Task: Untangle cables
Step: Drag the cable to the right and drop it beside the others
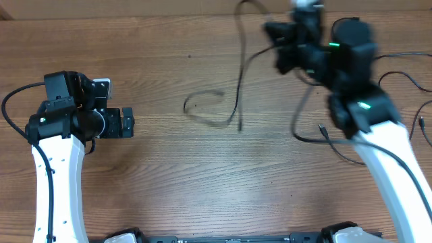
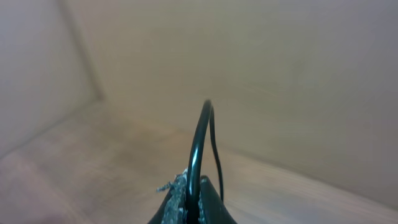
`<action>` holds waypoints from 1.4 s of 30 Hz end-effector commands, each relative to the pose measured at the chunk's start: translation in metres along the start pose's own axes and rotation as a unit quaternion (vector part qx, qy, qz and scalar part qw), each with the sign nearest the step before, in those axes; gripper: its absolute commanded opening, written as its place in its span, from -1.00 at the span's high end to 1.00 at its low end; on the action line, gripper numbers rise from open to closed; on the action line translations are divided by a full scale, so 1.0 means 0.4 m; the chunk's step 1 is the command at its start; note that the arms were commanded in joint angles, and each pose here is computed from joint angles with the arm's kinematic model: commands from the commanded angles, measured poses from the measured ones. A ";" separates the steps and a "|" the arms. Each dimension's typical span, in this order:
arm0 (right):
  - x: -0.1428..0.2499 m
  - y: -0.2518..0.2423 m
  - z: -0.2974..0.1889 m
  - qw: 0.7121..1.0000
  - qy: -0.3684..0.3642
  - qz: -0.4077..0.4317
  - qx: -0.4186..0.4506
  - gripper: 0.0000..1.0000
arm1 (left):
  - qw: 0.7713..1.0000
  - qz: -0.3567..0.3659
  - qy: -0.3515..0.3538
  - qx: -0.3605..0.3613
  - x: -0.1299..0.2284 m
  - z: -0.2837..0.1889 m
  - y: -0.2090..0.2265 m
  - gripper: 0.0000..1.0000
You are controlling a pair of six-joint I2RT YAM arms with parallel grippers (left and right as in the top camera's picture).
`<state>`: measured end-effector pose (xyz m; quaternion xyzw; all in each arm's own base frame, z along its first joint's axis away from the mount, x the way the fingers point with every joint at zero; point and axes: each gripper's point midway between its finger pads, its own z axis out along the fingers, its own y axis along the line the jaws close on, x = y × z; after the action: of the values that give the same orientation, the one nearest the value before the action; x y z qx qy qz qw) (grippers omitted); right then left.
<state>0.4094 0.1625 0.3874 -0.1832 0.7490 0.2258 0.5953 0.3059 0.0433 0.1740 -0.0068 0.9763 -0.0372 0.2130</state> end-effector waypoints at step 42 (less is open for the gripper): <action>0.105 -0.405 -0.715 0.833 0.079 0.097 0.539 0.92 | 1.000 0.005 -0.012 -0.004 -0.014 -0.016 0.007 -0.99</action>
<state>0.2627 -0.1063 0.3801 0.1832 0.8214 -0.1135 0.5281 0.3060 0.0433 0.1740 -0.0067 0.9763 -0.0371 0.2132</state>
